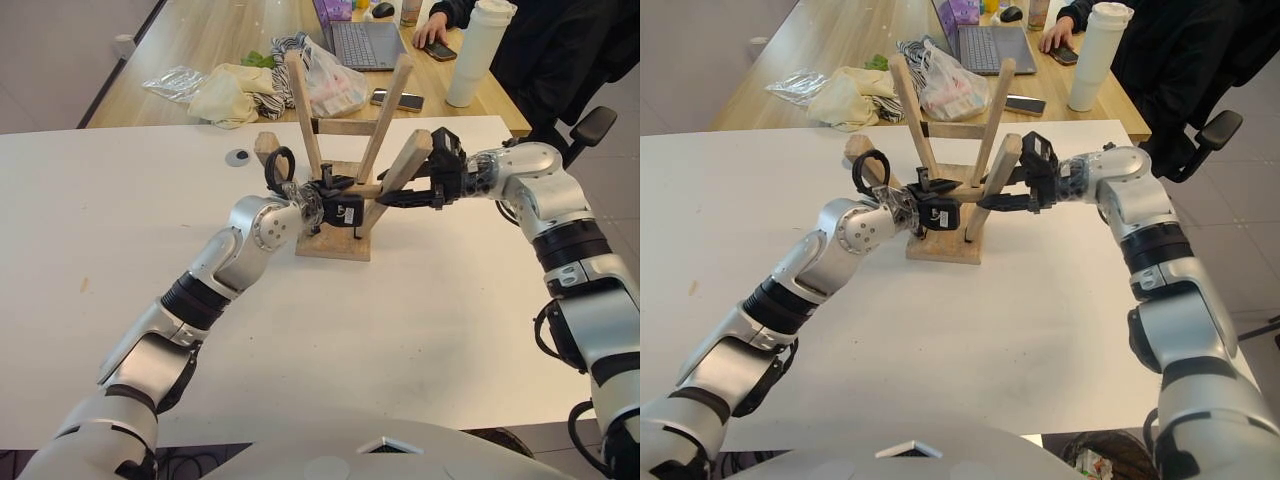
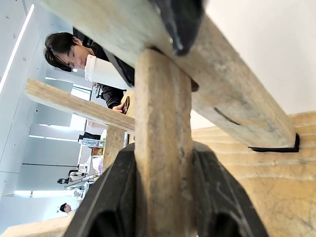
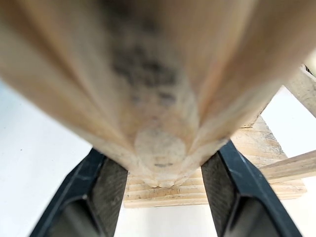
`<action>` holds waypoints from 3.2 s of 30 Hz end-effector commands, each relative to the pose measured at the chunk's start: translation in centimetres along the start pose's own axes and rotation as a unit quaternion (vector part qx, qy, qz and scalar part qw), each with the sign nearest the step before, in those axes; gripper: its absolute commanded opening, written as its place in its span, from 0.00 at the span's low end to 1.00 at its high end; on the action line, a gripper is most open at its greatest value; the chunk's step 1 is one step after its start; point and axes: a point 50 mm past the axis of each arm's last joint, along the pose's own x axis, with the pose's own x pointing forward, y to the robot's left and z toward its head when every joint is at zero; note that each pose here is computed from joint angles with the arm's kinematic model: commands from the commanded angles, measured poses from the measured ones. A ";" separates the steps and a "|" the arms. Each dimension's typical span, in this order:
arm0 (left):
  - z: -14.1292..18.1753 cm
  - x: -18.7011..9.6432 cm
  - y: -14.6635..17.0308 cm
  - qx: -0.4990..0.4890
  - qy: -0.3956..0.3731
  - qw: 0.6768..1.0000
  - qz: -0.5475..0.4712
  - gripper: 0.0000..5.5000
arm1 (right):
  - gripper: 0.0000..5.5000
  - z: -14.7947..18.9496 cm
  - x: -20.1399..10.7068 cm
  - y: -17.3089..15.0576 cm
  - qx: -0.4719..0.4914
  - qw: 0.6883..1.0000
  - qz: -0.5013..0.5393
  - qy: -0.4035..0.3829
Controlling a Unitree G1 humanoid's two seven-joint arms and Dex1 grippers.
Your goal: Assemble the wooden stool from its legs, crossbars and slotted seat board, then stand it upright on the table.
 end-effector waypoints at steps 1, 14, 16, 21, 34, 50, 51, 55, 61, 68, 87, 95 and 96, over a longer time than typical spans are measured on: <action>0.4 -0.9 0.4 -0.011 -0.012 1.000 -0.006 0.22 | 0.37 -11.9 -0.2 4.1 0.145 0.950 0.019 0.275; -0.5 0.8 -6.6 0.064 0.008 0.985 -0.161 0.22 | 0.37 -10.2 1.8 3.0 0.120 0.955 0.018 0.271; -0.3 0.9 -7.2 0.065 0.003 0.983 -0.174 0.22 | 0.37 -9.8 2.2 2.8 0.115 0.956 0.017 0.270; 0.3 1.0 -8.1 0.055 -0.005 0.979 -0.196 0.22 | 0.37 -8.9 2.9 2.0 0.101 0.958 0.011 0.270; 0.4 0.4 -10.0 0.095 -0.023 0.957 -0.273 0.22 | 0.37 -6.8 3.9 1.3 0.118 0.977 0.018 0.178; 3.0 4.3 -10.5 0.179 -0.066 0.930 -0.313 0.22 | 0.37 -7.7 10.3 3.5 0.029 0.954 0.073 0.290; 2.8 4.3 -10.3 0.180 -0.065 0.930 -0.312 0.22 | 0.37 -7.8 10.3 3.4 0.028 0.953 0.071 0.293; 2.3 3.6 -10.2 0.162 -0.064 0.935 -0.309 0.22 | 0.37 -8.3 9.2 3.0 0.044 0.956 0.057 0.284; 2.2 0.9 -4.6 0.060 -0.069 0.972 -0.216 0.33 | 0.37 -8.2 6.4 2.2 0.082 0.968 0.034 0.234; 2.5 -5.1 4.8 -0.046 -0.083 0.985 -0.145 0.51 | 0.37 -6.3 4.2 1.7 0.069 0.981 0.044 0.176; -14.9 -6.9 4.0 -0.676 -0.175 0.709 0.099 0.58 | 0.62 -5.8 0.1 4.5 0.097 0.995 0.010 -0.007; -13.2 -2.7 -2.9 -0.750 -0.199 0.630 0.024 0.58 | 0.62 -5.3 0.7 8.3 0.126 0.979 -0.138 -0.082; -13.0 -2.7 -2.9 -0.752 -0.203 0.627 0.017 0.58 | 0.62 -5.4 0.9 8.3 0.130 0.976 -0.151 -0.084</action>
